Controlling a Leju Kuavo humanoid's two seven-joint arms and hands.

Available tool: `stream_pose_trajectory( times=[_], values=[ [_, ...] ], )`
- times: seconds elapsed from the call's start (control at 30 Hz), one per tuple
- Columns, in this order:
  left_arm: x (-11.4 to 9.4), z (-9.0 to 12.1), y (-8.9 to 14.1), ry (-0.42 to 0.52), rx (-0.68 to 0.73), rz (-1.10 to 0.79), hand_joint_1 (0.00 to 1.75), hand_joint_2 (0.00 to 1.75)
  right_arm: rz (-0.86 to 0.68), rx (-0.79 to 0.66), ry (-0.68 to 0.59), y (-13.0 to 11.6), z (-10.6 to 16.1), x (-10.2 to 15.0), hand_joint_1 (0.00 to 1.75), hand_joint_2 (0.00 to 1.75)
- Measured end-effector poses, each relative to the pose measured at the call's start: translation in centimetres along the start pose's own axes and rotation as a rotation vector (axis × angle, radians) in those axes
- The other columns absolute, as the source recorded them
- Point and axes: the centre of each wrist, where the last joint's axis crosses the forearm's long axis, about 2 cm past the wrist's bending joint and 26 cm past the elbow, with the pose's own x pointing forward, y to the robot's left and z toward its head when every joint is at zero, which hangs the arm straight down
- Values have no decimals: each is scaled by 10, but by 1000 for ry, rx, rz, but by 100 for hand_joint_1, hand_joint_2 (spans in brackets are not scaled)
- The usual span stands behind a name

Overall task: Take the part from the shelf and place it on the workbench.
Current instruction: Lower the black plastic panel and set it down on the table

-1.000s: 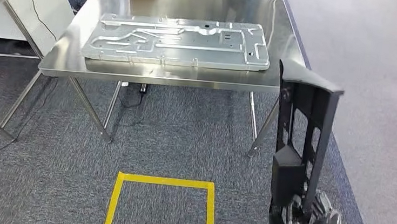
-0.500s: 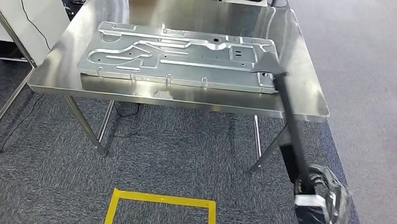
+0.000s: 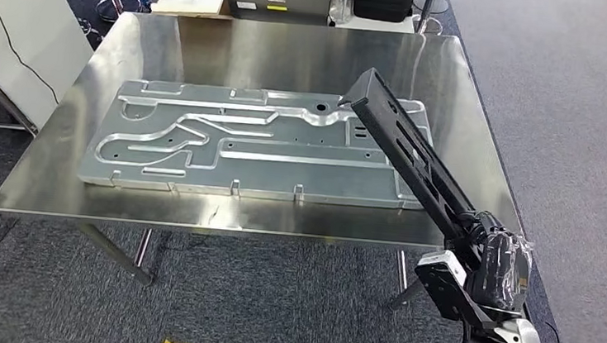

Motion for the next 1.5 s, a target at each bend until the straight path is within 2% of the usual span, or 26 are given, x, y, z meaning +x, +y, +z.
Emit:
stream_pose_trajectory(
  times=[0.1, 0.23, 0.37, 0.5, 0.6, 0.73, 0.93, 1.1, 1.23, 1.5],
  values=[
    [-7, 4, -1, 19, -14, -11, 0, 0, 135, 32, -51, 4, -12, 2, 175, 175],
    [-3, 2, -1, 29, -38, -40, 0, 0, 364, 134, -176, 21, -50, 13, 175, 175],
    [22, -11, 4, -17, -44, -66, 0, 0, 432, 168, -300, 30, -92, 37, 175, 175],
    [23, -12, 3, -14, -48, -86, 0, 0, 471, 251, -387, 44, -112, 54, 175, 175],
    [21, -11, 1, -5, -39, -102, 0, 0, 512, 342, -438, 56, -117, 58, 175, 175],
    [23, -11, -7, -26, -59, -81, 0, 0, 569, 489, -508, 78, -109, 57, 175, 175],
    [19, -9, -8, -25, -72, -73, 0, 0, 583, 495, -573, 87, -117, 71, 175, 175],
    [25, -12, -6, -39, -74, -58, 0, 0, 578, 552, -580, 98, -105, 67, 175, 175],
    [35, -17, -3, -58, -70, -59, 0, 0, 582, 543, -580, 97, -109, 68, 175, 175],
    [38, -18, -3, -60, -65, -57, 0, 0, 584, 544, -570, 97, -109, 66, 175, 175]
  ],
)
